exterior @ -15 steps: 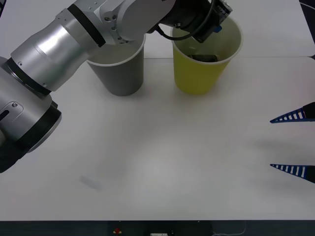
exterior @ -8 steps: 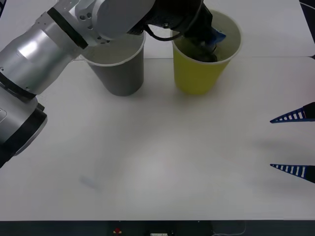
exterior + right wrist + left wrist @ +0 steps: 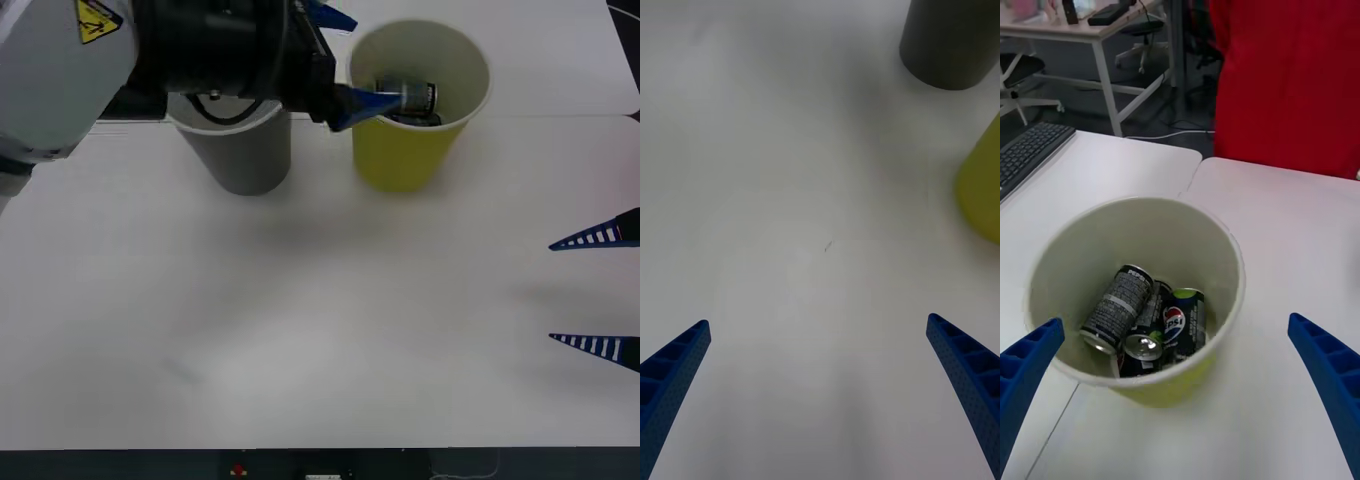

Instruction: Put the can into the green bin and the plastic bottle into the gray bin

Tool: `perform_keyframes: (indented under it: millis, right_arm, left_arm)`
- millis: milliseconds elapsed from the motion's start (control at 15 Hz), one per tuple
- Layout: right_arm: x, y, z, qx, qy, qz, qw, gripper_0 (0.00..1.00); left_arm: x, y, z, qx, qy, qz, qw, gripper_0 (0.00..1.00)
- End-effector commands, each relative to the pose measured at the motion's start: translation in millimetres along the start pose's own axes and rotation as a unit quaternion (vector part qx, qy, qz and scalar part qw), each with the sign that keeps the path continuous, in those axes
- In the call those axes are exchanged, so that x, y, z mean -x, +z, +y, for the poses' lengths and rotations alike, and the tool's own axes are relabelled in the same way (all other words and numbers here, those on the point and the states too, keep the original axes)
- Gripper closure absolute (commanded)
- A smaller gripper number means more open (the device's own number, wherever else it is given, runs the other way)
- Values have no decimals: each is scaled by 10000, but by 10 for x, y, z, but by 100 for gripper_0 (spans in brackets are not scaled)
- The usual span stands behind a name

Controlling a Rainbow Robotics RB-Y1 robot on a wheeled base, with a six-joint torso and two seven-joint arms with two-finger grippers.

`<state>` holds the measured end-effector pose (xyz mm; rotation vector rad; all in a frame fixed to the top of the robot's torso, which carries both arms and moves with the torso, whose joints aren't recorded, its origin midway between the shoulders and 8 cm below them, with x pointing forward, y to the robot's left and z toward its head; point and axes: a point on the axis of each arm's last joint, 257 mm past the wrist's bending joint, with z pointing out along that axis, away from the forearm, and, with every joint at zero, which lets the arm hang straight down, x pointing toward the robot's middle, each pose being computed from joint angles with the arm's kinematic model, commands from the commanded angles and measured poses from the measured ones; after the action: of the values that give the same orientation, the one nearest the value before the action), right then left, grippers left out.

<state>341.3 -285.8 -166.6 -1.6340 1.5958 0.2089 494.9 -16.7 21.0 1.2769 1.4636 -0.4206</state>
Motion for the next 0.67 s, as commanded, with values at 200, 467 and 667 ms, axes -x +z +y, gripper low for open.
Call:
perform_keyframes:
  millis: [200,467,667]
  right_arm:
    - [0,0,0,0,0,0,10000,0]
    - [0,0,0,0,0,0,10000,0]
    - [0,0,0,0,0,0,10000,0]
  left_arm:
    - [-443,-577,-179,-431,143,-83,9989,0]
    - [-994,-947,-289,-608,649,-6,9960,0]
    - [-1279,-1151,-324,-579,1080,27,9925,0]
